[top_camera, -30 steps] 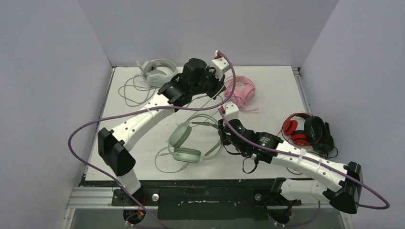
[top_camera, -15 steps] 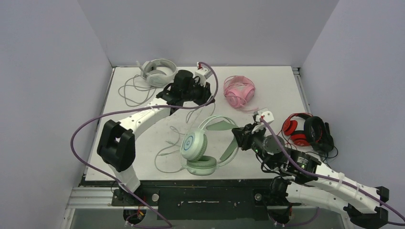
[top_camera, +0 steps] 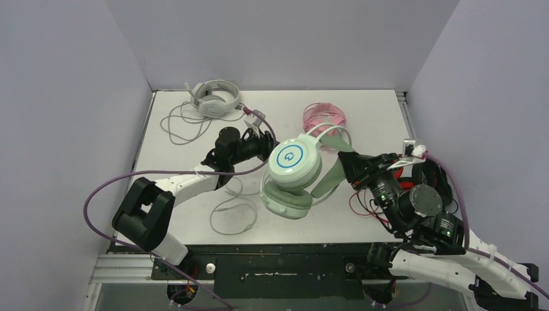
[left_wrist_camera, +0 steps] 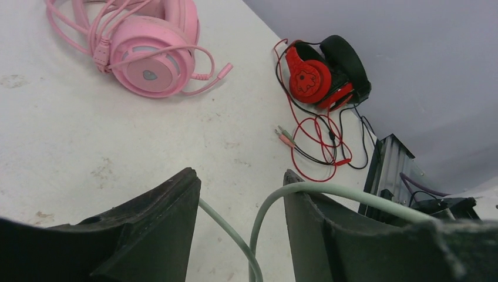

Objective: Wrap the headphones
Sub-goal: Wrap the headphones cable around the headphones.

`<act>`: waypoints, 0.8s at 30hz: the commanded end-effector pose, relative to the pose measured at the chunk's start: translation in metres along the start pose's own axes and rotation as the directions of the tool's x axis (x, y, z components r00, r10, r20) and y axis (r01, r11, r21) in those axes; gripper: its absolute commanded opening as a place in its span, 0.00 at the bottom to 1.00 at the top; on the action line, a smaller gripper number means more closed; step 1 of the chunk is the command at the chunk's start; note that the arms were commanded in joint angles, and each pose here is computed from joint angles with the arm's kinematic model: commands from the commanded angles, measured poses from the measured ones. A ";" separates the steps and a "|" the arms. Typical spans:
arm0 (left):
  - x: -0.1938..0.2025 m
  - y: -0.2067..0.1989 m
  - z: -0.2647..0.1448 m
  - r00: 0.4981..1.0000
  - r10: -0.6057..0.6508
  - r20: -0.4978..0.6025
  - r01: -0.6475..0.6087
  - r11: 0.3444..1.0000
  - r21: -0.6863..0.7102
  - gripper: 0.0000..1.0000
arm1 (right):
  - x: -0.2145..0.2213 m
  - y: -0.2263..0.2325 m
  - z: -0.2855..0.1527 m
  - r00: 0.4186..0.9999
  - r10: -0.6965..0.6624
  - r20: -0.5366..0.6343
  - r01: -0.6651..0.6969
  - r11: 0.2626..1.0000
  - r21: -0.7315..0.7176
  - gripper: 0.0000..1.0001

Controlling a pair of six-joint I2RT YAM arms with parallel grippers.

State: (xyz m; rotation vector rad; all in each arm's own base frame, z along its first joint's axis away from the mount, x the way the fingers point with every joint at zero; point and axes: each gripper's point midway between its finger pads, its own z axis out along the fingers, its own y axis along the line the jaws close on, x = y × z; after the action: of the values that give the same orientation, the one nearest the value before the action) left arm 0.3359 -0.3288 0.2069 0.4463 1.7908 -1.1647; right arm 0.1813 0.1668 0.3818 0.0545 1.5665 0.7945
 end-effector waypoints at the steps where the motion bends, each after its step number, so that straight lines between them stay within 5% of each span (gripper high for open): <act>1: -0.034 -0.051 -0.004 0.979 0.042 0.197 -0.077 0.982 0.173 0.52 | -0.086 0.022 -0.010 0.910 0.348 0.224 -0.342 0.937 -0.068 0.00; 10: 0.000 -0.071 -0.003 0.978 0.049 0.202 -0.099 0.963 0.249 0.51 | -0.117 0.008 -0.003 0.784 0.490 0.381 -0.532 0.847 0.008 0.00; 16: 0.027 -0.070 -0.007 0.985 0.036 0.170 -0.078 0.966 0.246 0.51 | -0.139 0.008 -0.003 0.760 0.480 0.438 -0.546 0.837 0.029 0.00; 24: 0.049 -0.092 -0.011 0.992 0.032 0.125 -0.068 0.954 0.293 0.25 | -0.137 -0.026 -0.004 0.652 0.470 0.595 -0.653 0.746 0.127 0.00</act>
State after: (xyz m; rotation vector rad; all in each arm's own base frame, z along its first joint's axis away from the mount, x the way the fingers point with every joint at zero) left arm 0.2528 -0.3670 0.1982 0.5585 1.5811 -1.3767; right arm 0.2138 0.1090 0.4577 0.7201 1.3030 0.7944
